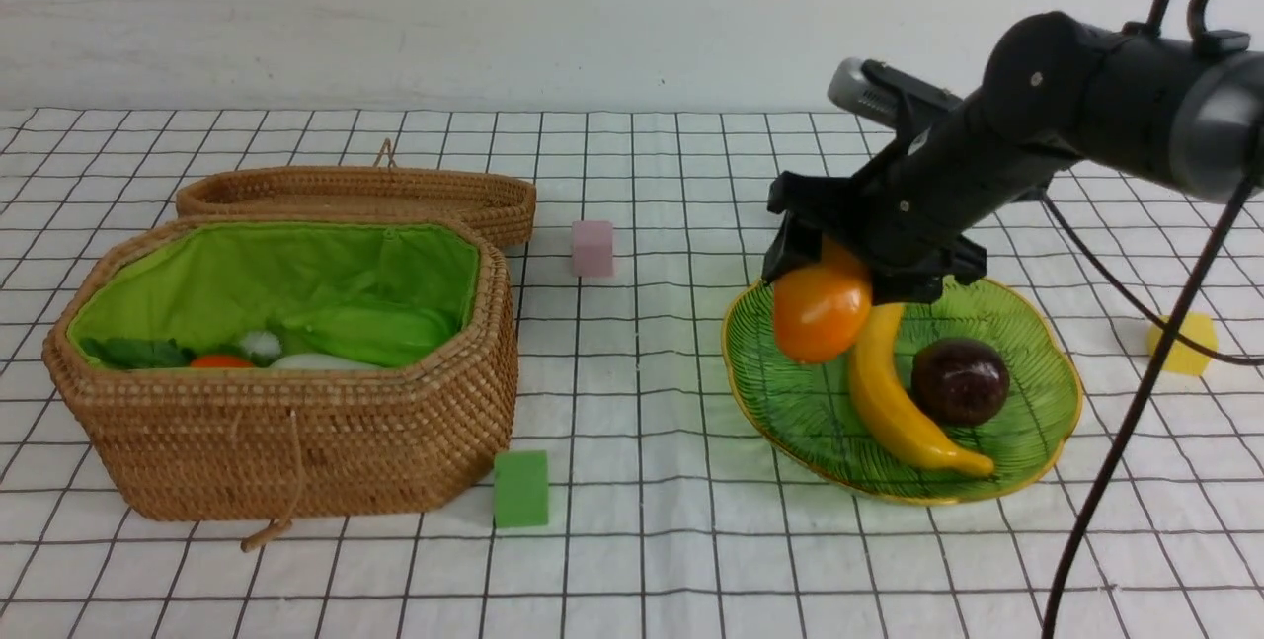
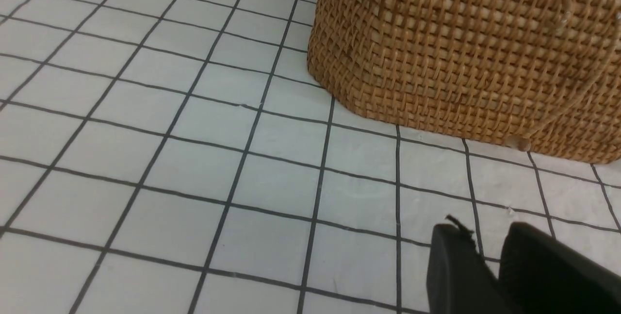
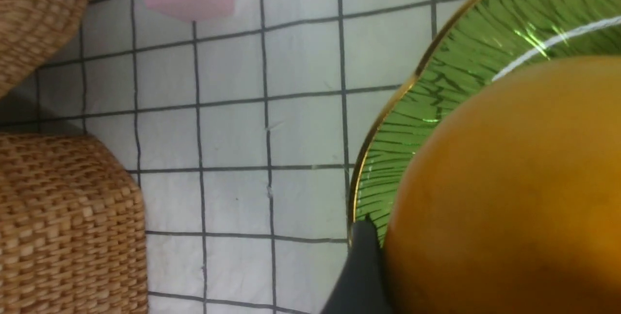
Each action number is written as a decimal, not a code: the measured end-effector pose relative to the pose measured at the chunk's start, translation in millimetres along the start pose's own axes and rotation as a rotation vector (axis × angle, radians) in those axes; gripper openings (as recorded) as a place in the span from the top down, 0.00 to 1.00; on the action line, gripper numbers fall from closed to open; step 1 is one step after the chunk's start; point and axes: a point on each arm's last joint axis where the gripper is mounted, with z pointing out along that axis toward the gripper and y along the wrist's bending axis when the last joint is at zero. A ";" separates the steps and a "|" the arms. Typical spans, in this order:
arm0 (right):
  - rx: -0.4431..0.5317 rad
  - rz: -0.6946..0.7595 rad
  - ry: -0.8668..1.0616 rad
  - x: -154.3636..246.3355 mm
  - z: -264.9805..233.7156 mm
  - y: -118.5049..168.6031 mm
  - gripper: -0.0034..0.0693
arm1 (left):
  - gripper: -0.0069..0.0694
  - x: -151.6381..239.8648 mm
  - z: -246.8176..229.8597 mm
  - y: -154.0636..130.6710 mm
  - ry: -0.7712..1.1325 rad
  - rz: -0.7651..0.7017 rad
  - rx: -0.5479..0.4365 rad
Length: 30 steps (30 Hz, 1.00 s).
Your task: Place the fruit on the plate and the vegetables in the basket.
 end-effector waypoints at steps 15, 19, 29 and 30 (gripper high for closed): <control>0.034 -0.031 -0.037 -11.8 -90.4 -12.9 0.15 | 0.72 0.0 0.0 0.0 0.000 0.001 0.000; 0.126 -0.119 -0.104 4.4 -191.0 -17.0 0.44 | 0.72 0.0 0.0 0.1 0.000 0.002 -0.001; 0.231 -0.176 -0.233 125.3 -269.8 -43.0 0.96 | 0.72 0.0 0.0 0.1 0.000 0.002 -0.001; 0.237 -0.174 -0.214 139.2 -261.5 -50.9 0.96 | 0.72 0.0 0.0 0.1 0.000 0.002 -0.001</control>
